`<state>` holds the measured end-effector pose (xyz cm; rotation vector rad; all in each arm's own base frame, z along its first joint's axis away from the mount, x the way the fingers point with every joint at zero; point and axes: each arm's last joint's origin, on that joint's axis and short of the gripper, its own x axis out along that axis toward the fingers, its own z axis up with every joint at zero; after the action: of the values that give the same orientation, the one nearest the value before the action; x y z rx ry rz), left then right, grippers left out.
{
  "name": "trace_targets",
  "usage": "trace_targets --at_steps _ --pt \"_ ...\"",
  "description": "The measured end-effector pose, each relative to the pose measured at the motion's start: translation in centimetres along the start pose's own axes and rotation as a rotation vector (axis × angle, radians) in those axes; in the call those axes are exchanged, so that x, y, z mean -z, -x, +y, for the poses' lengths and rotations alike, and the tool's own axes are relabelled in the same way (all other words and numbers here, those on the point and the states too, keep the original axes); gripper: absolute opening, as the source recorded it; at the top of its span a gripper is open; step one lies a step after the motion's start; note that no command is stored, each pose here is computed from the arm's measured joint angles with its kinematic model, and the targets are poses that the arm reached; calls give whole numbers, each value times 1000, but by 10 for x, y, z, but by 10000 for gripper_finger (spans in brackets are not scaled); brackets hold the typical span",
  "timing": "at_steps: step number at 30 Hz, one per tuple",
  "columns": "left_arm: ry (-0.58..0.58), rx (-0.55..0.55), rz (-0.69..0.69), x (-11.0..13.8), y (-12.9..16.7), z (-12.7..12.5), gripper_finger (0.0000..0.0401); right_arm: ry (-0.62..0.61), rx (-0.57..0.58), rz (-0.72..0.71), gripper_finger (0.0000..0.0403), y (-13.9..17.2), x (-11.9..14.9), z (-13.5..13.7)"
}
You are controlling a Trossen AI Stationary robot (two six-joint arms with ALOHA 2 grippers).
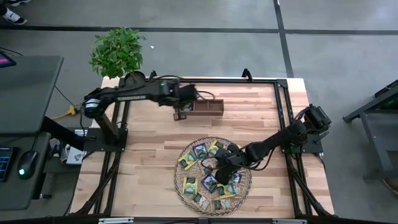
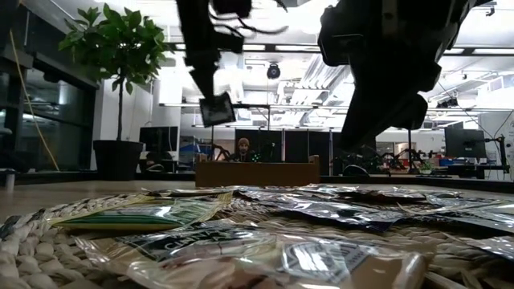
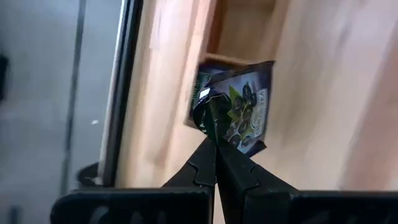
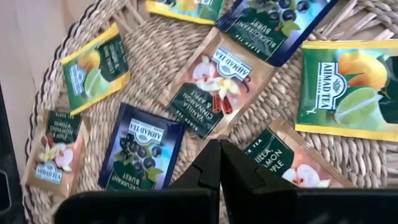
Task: Pick & Place Tea
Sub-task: Put the purple tea bag in the left section of the wooden organizer
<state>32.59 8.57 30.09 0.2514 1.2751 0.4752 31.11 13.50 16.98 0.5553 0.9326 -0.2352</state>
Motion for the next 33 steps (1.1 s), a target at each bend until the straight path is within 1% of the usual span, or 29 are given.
trace_targets --at_steps 1,4,6,8,11,13,18,21,30,33 --pt "-22 -14 10 -5 -6 1 0 -11 1 -2 0 0 0 0" --pt "-89 -43 88 -9 -19 3 0 -18 5 -16 0 0 -1 0" --pt "-112 -53 97 -16 -28 0 0 -19 8 -28 0 0 -1 0" --pt "-148 -46 131 -16 -37 -3 0 -30 4 -39 0 0 -2 1" --pt "-171 -57 126 -22 -47 -8 0 -44 12 -54 0 0 -3 1" --pt "-186 -50 155 -21 -53 -10 0 -45 12 -57 0 0 -3 1" --pt "-175 -63 135 -25 -59 -11 0 -46 8 -60 0 0 -3 1" --pt "-148 -71 105 -28 -60 -8 0 -46 8 -60 0 0 -3 1" --pt "-95 -80 133 -23 -69 12 0 -47 -1 -62 0 0 -4 2" --pt "-83 -60 141 -21 -72 17 0 -44 -2 -62 0 0 -4 2"
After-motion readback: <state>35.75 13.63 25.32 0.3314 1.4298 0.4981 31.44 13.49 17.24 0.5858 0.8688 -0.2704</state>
